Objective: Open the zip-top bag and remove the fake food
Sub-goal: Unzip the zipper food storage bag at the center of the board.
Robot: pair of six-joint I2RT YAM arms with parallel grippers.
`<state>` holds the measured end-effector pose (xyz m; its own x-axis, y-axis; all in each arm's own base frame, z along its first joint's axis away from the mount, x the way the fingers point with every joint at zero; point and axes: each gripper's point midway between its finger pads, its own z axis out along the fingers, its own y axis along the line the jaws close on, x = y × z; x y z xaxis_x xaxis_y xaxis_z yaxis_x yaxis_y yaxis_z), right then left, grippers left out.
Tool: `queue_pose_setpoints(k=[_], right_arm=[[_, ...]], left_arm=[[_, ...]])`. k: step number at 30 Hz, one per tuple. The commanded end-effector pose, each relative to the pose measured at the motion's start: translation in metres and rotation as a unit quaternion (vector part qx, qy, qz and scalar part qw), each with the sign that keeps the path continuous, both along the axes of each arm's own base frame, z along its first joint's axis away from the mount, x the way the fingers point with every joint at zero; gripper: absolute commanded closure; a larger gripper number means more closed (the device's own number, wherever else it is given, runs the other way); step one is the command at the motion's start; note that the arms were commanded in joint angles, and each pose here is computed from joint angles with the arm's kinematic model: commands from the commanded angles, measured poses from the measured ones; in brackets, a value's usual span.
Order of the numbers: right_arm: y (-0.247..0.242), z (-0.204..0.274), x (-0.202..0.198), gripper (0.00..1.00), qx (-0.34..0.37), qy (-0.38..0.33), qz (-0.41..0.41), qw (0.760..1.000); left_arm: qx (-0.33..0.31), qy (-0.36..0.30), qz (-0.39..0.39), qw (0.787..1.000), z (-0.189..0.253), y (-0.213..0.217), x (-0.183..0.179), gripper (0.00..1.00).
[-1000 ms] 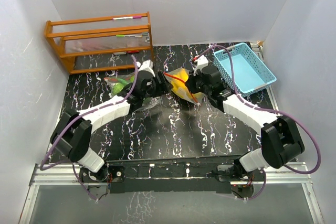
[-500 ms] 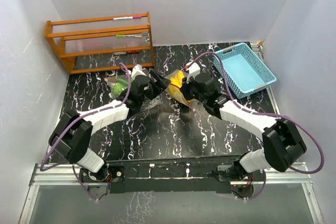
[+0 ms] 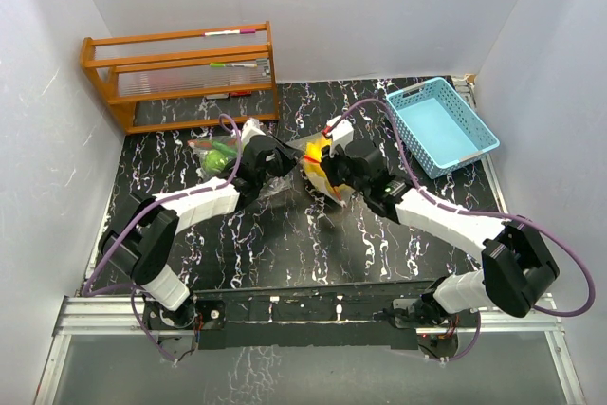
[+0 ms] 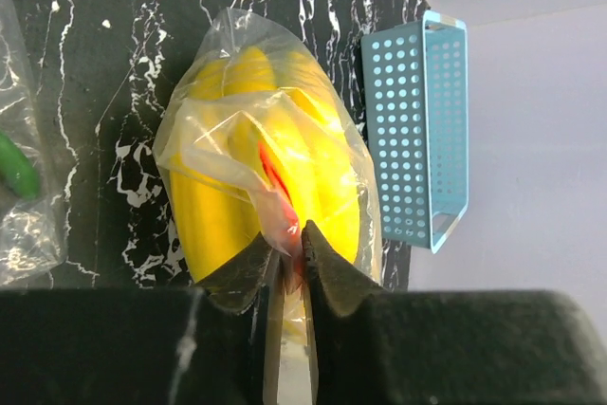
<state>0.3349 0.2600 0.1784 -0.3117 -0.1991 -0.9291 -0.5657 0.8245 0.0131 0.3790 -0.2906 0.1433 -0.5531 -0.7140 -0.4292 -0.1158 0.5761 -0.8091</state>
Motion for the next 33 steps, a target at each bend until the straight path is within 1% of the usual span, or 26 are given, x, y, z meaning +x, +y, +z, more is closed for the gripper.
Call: queue_pose_setpoints(k=[1, 5, 6, 7, 9, 10, 12, 14, 18, 20, 23, 25, 27, 31, 32, 33], right_arm=[[0.001, 0.02, 0.0, 0.92, 0.006, -0.043, -0.003, 0.999], [-0.001, 0.02, 0.001, 0.92, 0.005, -0.044, -0.007, 0.999], [-0.002, 0.021, 0.001, 0.9, 0.005, -0.045, -0.008, 0.999], [-0.002, 0.022, 0.0, 0.84, 0.006, -0.045, -0.009, 0.999], [-0.004, 0.025, -0.001, 0.62, 0.01, -0.047, -0.01, 0.999], [-0.005, 0.027, -0.002, 0.53, 0.012, -0.05, -0.011, 0.999], [-0.006, 0.03, -0.005, 0.44, 0.012, -0.051, -0.012, 0.999], [-0.005, 0.031, -0.009, 0.41, 0.009, -0.054, -0.011, 0.998], [-0.002, 0.027, -0.018, 0.4, -0.004, -0.056, -0.003, 0.998], [-0.002, 0.022, -0.021, 0.41, -0.012, -0.053, -0.002, 0.999], [-0.007, 0.014, -0.016, 0.45, -0.019, -0.049, -0.023, 0.998], [-0.01, 0.013, -0.013, 0.51, -0.02, -0.047, -0.039, 0.998], [-0.01, 0.016, -0.011, 0.61, -0.012, -0.048, -0.045, 0.998], [-0.006, 0.029, -0.01, 0.89, 0.005, -0.056, -0.041, 0.998], [-0.006, 0.032, -0.009, 0.92, 0.006, -0.059, -0.042, 0.997], [-0.006, 0.035, -0.009, 0.92, 0.006, -0.062, -0.042, 0.997]], left_arm=[[-0.01, -0.037, 0.002, 0.999, 0.03, -0.006, 0.011, 1.0], [-0.008, -0.046, -0.011, 0.999, 0.034, -0.009, 0.01, 1.0], [-0.006, -0.049, -0.007, 0.999, 0.035, -0.007, 0.011, 1.0], [-0.004, -0.052, -0.002, 0.999, 0.038, -0.005, 0.012, 1.0], [0.011, -0.061, 0.008, 0.998, 0.043, 0.001, 0.015, 1.0], [0.018, -0.063, 0.012, 0.998, 0.045, 0.003, 0.018, 1.0], [0.023, -0.063, 0.016, 0.998, 0.048, 0.007, 0.023, 1.0], [0.024, -0.064, 0.022, 0.997, 0.05, 0.011, 0.028, 1.0], [0.026, -0.069, 0.033, 0.997, 0.056, 0.017, 0.037, 1.0], [0.025, -0.072, 0.034, 0.996, 0.06, 0.018, 0.038, 1.0], [0.022, -0.074, 0.032, 0.997, 0.062, 0.018, 0.037, 1.0], [0.015, -0.075, 0.029, 0.997, 0.064, 0.018, 0.033, 1.0], [0.012, -0.075, 0.029, 0.997, 0.064, 0.021, 0.029, 1.0], [0.021, -0.077, 0.028, 0.996, 0.064, 0.026, 0.023, 0.99], [0.023, -0.086, 0.022, 0.996, 0.067, 0.025, 0.022, 0.88], [0.025, -0.095, 0.015, 0.995, 0.069, 0.025, 0.021, 0.77]])
